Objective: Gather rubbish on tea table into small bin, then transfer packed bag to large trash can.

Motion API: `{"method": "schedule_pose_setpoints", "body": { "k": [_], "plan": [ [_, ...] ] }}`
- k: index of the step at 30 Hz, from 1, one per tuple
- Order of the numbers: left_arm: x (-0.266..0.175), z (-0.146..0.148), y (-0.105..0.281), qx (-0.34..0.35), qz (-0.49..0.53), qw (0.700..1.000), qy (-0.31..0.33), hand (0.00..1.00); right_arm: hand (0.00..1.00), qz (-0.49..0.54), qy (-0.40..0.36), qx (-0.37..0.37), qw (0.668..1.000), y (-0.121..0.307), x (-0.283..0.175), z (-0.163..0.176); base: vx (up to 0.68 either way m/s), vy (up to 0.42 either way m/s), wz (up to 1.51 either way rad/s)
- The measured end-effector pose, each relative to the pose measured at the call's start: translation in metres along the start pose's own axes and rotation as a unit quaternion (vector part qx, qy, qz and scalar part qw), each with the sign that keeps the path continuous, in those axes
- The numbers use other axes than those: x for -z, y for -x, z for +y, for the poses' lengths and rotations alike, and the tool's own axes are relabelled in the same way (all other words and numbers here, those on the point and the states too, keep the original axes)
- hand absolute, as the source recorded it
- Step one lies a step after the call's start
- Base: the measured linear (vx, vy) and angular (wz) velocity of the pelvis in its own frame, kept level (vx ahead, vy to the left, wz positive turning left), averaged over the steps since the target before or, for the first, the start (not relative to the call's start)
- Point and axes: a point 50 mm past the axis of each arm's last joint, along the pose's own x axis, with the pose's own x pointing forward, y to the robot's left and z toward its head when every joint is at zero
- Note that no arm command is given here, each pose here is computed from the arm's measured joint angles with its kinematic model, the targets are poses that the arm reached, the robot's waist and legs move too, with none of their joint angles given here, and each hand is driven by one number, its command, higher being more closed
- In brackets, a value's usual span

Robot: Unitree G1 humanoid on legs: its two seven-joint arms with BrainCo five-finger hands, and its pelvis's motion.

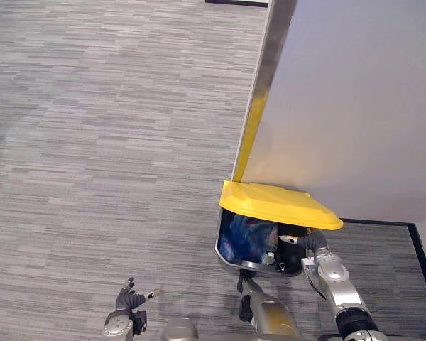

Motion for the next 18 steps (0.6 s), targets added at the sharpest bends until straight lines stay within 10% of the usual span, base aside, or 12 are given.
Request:
{"method": "schedule_pose_setpoints", "body": {
  "k": [18],
  "plan": [
    [-0.004, -0.041, 0.003, 0.031, 0.0, 0.999, 0.043, 0.0, 0.0, 0.222, -0.034, 0.03, 0.974, 0.048, 0.106, 0.014, -0.1, -0.055, -0.17]
  ]
}}
